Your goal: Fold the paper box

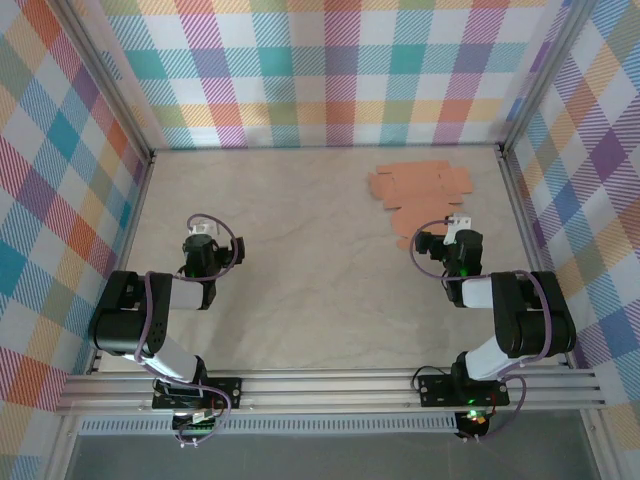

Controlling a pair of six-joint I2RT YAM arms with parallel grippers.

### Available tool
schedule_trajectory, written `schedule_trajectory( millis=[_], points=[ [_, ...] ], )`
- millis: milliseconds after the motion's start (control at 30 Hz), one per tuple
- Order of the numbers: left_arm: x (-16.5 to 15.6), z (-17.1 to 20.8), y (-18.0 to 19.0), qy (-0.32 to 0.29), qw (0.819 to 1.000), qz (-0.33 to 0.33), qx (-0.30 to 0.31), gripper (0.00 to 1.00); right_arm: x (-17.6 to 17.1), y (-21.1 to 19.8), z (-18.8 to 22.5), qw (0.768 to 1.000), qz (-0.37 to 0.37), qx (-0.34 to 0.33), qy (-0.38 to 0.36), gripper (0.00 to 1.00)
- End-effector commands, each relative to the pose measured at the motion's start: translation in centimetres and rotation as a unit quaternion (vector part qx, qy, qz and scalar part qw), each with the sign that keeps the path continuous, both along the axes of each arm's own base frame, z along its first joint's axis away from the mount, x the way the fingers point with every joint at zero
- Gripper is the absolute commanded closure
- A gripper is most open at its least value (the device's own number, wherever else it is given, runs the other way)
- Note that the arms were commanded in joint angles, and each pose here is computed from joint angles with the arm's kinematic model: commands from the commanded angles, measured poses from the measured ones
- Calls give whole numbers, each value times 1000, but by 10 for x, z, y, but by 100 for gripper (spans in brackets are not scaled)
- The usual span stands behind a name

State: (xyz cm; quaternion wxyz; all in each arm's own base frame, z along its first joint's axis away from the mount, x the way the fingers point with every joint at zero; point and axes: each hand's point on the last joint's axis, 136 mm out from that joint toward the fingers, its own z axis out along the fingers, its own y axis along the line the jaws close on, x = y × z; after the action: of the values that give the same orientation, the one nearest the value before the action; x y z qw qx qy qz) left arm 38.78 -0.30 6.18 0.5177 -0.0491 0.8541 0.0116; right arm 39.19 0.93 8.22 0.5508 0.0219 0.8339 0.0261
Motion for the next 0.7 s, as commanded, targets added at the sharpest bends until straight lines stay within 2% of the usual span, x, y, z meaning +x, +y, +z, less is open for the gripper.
schedule_trajectory(
  millis=[0,567,667],
  points=[
    [10,17,-5,-31,999,-7,-5,0,5,0,10,1000,5,-1,-19,0],
    [10,18,-5,-33,999,-8,-5,0,5,0,12,1000,5,-2,-23,0],
    [8,29,-2,-31,999,12,11,0,2,-1,24,1000,1,-1,-22,0]
  ],
)
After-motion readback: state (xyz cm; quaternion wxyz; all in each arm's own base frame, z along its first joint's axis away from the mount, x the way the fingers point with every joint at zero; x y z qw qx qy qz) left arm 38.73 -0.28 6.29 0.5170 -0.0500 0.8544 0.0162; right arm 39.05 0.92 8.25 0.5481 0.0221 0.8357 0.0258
